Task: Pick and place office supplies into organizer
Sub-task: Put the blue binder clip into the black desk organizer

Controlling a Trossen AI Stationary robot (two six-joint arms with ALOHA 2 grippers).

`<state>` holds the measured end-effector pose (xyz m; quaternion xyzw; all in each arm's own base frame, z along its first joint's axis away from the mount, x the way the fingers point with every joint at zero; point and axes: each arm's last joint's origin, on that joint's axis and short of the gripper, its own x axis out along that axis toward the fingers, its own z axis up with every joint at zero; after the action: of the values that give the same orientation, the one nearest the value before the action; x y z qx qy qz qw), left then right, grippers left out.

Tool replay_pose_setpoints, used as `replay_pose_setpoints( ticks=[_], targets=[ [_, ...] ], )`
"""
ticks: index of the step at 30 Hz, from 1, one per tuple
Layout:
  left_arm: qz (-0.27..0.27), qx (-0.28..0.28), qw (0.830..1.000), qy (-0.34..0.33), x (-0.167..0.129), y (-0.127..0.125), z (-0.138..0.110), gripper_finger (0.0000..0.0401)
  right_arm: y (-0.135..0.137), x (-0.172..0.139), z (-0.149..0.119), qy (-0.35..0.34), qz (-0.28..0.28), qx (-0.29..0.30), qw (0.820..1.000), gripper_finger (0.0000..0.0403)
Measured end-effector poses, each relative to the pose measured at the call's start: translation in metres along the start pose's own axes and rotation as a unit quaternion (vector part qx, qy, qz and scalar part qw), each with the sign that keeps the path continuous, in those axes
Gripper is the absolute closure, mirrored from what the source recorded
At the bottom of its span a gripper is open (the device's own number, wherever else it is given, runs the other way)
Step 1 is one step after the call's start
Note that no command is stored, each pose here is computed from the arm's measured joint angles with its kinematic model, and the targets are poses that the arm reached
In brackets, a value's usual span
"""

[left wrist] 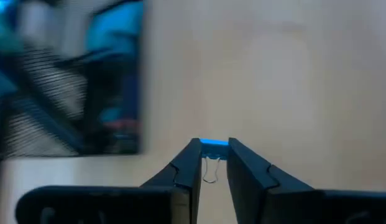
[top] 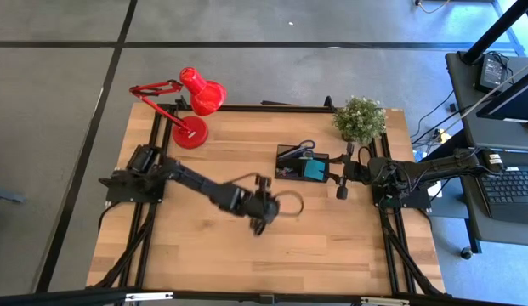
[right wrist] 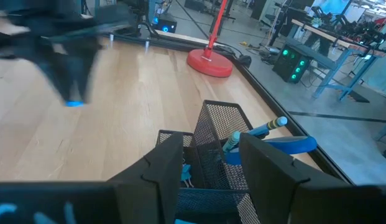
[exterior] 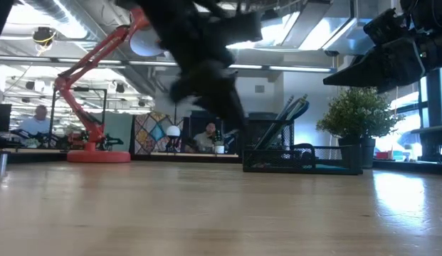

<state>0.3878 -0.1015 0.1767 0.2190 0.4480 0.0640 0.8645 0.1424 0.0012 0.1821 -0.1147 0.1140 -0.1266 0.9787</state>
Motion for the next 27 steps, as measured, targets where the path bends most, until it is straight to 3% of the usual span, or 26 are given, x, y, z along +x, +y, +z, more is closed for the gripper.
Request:
replay_pose_setpoints(
  ticks=[6, 9, 14, 27],
  targets=[
    [0.052, -0.169, 0.983, -0.05, 0.022, 0.054, 0.006, 0.0343, 0.0, 0.0, 0.0, 0.0, 0.0, 0.0, 1.0, 0.0241],
    [0.06, -0.215, 0.973, -0.06, 0.031, 0.077, 0.004, 0.0343, 0.0, 0.0, 0.0, 0.0, 0.0, -0.001, 1.0, 0.0241],
    [0.049, -0.252, 0.964, -0.066, 0.047, 0.096, -0.001, 0.0343, 0.0, 0.0, 0.0, 0.002, 0.0, -0.014, 1.0, 0.0241],
    [0.064, -0.285, 0.954, -0.069, 0.081, 0.107, -0.013, 0.0343, 0.0, 0.0, -0.002, 0.01, 0.001, -0.02, 1.0, 0.0241]
  ],
)
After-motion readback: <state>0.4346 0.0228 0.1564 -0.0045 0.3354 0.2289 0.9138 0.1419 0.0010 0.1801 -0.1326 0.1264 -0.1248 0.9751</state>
